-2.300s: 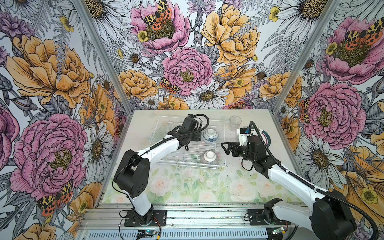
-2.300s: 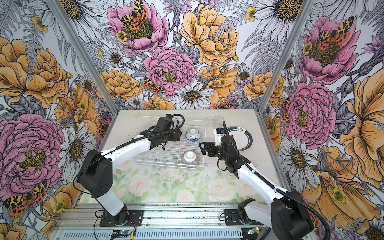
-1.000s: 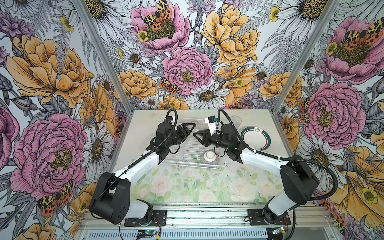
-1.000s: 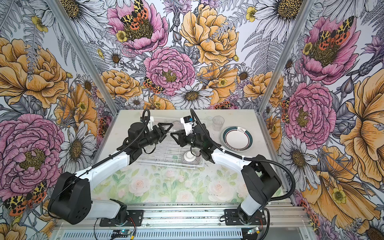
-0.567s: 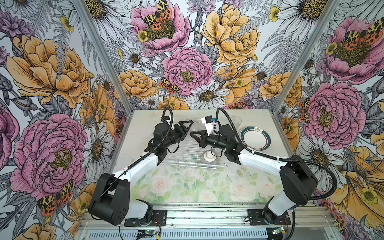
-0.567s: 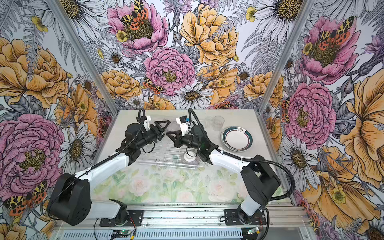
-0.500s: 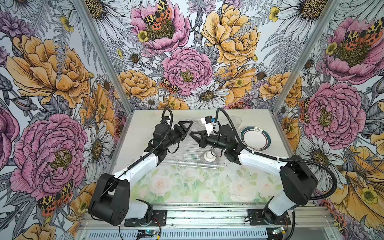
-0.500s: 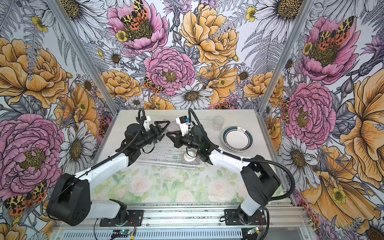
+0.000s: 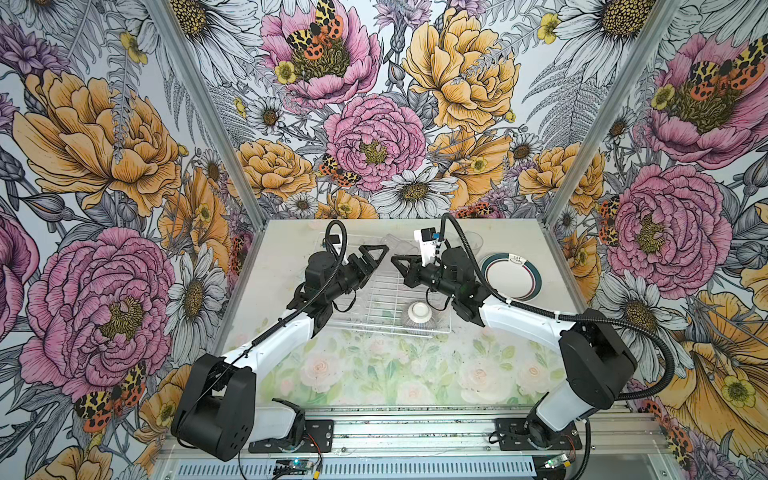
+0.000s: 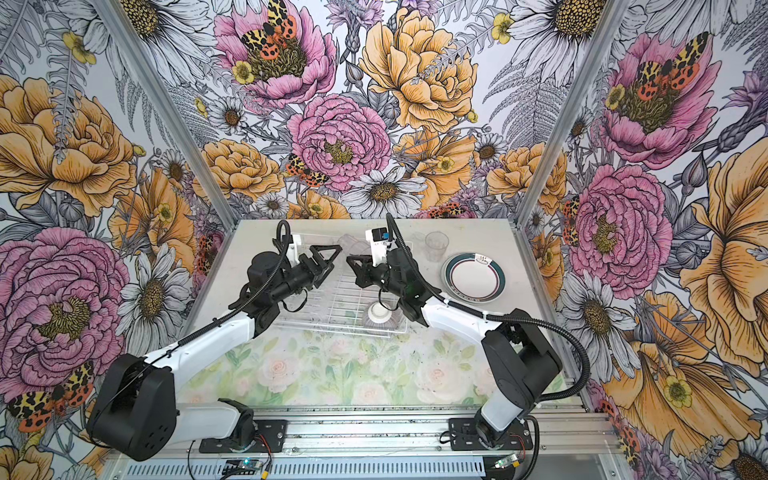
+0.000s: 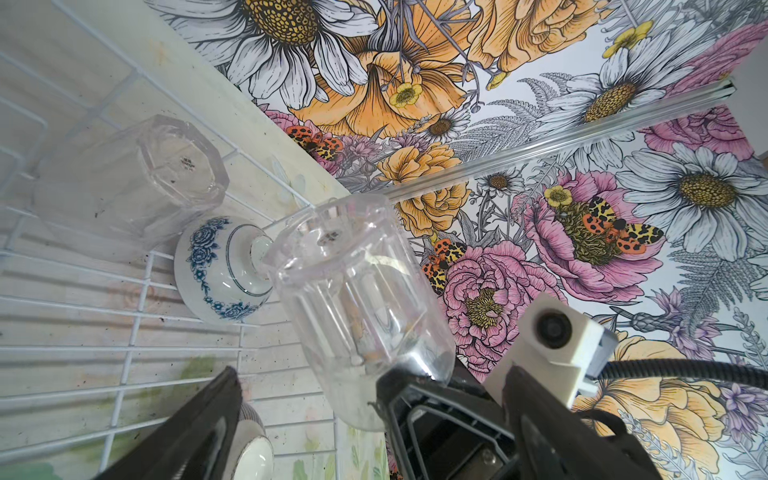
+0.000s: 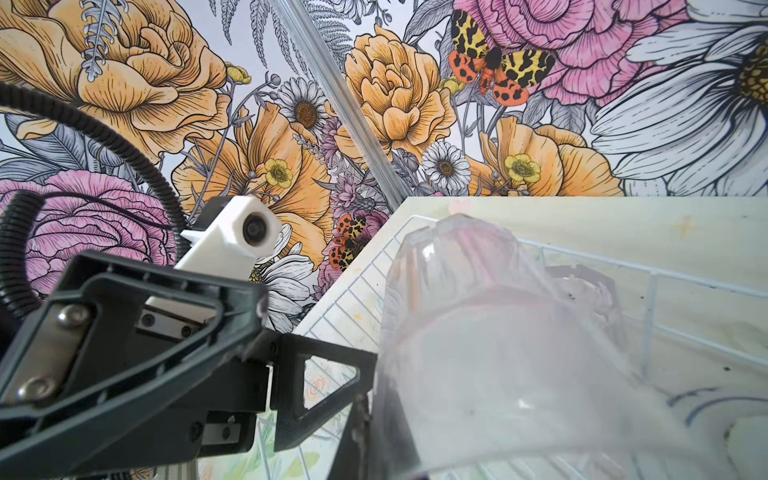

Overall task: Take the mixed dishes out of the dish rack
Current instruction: 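Open the left gripper and draw it back while the right gripper carries the glass off, then lower the octagonal glass upright onto the table beside the other glass with the right gripper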

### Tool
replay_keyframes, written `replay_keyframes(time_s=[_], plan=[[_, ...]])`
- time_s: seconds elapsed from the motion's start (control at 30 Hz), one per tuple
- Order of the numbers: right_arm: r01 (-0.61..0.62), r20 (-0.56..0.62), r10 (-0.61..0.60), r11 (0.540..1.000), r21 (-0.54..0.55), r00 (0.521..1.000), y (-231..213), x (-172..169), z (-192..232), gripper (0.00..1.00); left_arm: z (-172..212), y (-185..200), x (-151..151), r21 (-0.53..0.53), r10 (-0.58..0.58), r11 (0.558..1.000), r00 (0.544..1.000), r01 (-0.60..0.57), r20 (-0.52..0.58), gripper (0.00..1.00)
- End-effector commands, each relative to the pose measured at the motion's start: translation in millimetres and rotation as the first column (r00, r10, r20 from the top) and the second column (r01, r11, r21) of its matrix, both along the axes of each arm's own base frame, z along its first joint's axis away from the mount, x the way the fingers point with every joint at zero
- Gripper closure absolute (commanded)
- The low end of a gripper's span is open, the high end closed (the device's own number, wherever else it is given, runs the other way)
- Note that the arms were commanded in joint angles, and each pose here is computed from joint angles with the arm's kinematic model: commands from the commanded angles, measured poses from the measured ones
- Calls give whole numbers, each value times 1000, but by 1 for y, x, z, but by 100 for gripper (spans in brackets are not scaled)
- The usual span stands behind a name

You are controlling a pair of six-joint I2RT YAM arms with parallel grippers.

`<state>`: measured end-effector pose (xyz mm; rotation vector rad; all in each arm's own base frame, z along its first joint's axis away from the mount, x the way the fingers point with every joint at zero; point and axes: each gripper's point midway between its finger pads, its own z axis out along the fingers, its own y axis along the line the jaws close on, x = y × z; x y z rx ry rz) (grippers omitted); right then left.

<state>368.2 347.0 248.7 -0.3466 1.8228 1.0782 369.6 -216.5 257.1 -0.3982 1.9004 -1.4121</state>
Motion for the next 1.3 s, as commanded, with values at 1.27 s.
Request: replay_keyframes(time_s=[1.27], plan=[[454, -192, -627, 711, -538, 755, -225, 11, -55, 100, -56, 54, -38, 512, 123, 831, 970, -217, 211, 1]])
